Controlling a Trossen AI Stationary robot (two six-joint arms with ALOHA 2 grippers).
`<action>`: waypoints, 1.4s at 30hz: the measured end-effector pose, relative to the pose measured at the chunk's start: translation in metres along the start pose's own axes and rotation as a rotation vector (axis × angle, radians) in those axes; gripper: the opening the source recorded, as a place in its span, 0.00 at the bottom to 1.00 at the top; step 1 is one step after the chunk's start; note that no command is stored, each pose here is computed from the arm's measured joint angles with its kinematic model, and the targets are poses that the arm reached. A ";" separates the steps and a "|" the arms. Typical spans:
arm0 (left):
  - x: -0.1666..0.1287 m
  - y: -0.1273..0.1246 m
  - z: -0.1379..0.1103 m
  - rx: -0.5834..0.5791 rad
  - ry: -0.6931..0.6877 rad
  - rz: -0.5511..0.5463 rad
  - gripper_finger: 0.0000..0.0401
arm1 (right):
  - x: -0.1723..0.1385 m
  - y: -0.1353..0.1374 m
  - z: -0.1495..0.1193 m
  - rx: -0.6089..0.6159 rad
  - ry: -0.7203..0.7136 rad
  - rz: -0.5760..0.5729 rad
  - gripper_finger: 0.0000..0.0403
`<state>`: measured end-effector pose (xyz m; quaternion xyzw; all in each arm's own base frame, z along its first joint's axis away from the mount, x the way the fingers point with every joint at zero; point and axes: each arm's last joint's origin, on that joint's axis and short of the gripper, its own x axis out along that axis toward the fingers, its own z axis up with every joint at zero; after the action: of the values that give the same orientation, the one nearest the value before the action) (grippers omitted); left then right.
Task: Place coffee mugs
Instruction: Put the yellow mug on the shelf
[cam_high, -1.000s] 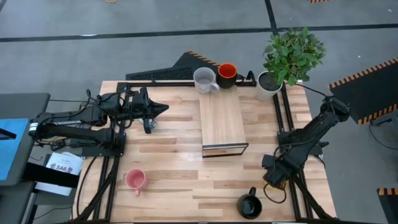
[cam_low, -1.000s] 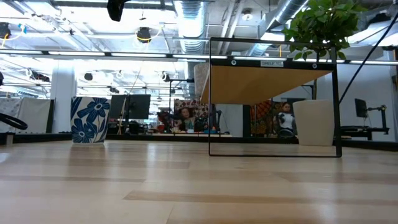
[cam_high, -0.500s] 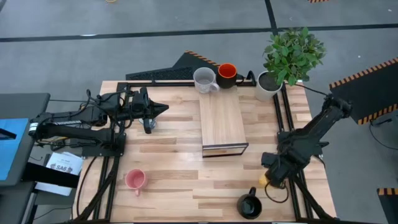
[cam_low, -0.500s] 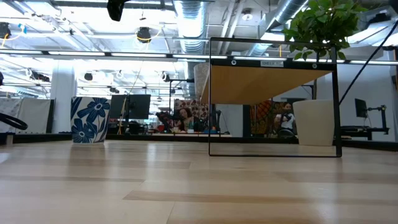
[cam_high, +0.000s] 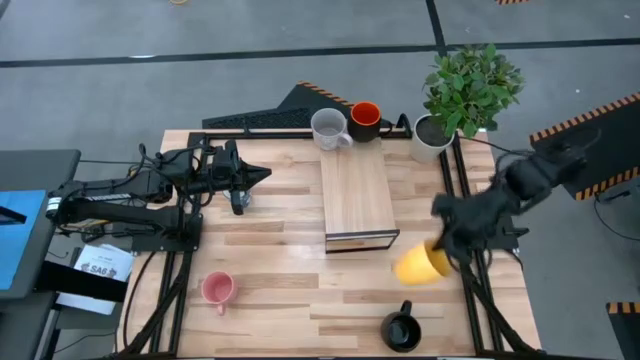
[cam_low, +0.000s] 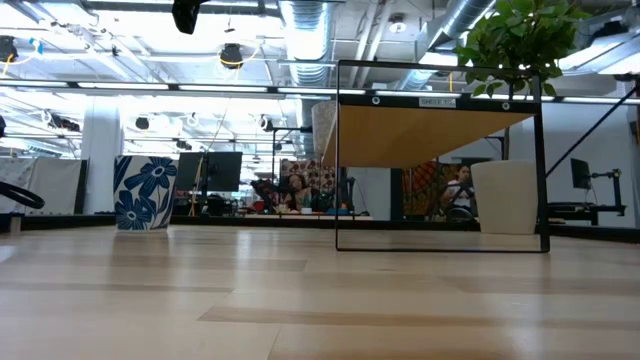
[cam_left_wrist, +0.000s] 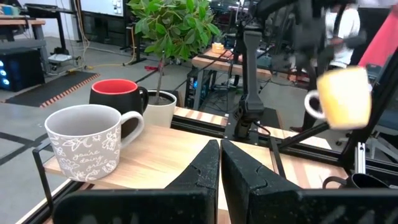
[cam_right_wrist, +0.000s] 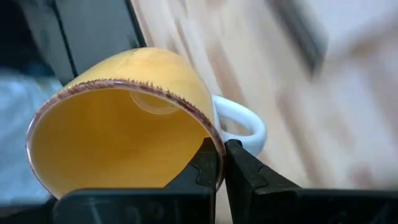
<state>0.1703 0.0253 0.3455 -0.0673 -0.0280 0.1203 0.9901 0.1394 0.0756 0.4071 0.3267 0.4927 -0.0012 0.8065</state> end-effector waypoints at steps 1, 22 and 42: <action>0.000 0.000 0.000 0.000 0.000 0.001 0.00 | -0.007 0.004 0.012 -0.023 -0.058 -0.010 0.08; 0.000 0.000 0.001 0.002 -0.008 0.002 0.00 | 0.006 -0.100 0.201 0.095 -0.089 -0.693 0.08; 0.000 0.000 0.001 -0.007 -0.009 0.002 0.00 | 0.022 -0.156 0.228 0.256 0.003 -0.700 0.11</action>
<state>0.1702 0.0253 0.3465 -0.0703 -0.0327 0.1214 0.9896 0.2817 -0.1606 0.3760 0.2368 0.5717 -0.3381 0.7090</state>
